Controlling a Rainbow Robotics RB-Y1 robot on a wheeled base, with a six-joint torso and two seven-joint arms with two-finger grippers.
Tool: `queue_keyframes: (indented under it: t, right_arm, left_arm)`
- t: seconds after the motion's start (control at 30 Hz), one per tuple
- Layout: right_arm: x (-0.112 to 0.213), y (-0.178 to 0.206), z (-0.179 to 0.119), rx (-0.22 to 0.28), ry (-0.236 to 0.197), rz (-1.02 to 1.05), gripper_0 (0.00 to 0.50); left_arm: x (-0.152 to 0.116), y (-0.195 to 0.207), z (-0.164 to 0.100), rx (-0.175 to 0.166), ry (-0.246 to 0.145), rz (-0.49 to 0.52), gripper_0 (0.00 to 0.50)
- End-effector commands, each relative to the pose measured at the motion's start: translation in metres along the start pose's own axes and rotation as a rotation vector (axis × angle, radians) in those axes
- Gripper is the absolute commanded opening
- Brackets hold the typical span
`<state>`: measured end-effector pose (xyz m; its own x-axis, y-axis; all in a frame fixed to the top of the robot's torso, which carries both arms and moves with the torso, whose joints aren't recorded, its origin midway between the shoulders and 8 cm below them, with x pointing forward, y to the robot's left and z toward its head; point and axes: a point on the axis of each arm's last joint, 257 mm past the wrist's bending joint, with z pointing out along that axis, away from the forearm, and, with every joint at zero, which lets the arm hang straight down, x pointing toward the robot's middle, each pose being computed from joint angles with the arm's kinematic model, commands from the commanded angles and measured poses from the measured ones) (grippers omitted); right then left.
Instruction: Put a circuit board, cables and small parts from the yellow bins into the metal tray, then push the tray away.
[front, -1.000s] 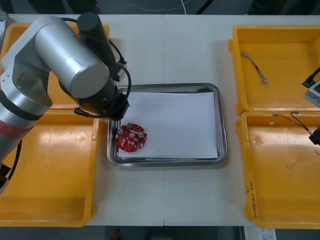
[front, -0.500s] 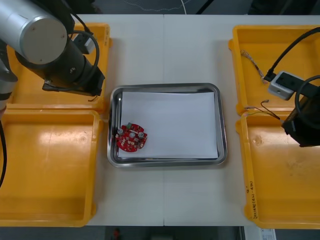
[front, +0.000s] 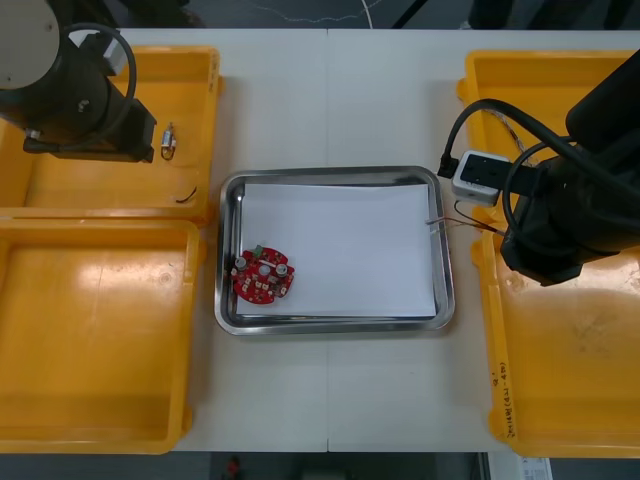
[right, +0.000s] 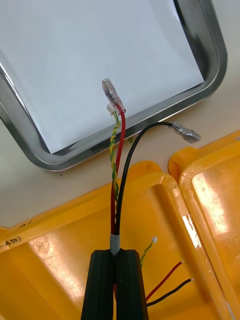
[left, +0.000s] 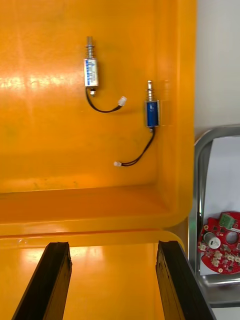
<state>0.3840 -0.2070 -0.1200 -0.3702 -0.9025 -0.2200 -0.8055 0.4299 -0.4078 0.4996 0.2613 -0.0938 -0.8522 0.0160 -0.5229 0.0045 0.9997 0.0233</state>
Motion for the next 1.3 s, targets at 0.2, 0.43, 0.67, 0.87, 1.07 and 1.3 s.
queue_keyframes:
  t: [0.2,0.43,0.67,0.87,1.07,1.3]
  right_arm:
    - [-0.060,0.030,-0.007,-0.022,-0.078,-0.145,0.000]
    - [-0.107,0.050,0.005,-0.093,-0.082,-0.211,0.000]
    - [-0.128,0.059,0.016,-0.090,-0.063,-0.272,0.000]
    - [-0.134,0.075,0.035,-0.077,-0.070,-0.366,0.000]
    - [-0.141,0.075,0.058,-0.046,-0.084,-0.464,0.000]
    - [-0.133,0.065,0.085,-0.087,-0.038,-0.501,0.000]
  left_arm:
    - [-0.026,0.053,-0.016,-0.074,-0.028,-0.058,0.500]
    - [-0.045,0.060,-0.004,-0.053,-0.045,-0.072,0.500]
    - [-0.068,0.052,0.008,-0.037,-0.067,-0.058,0.500]
    - [-0.086,0.035,0.027,0.005,-0.103,-0.052,0.500]
    - [-0.100,0.023,0.044,0.004,-0.119,-0.048,0.500]
    - [-0.117,0.010,0.061,0.013,-0.174,-0.050,0.500]
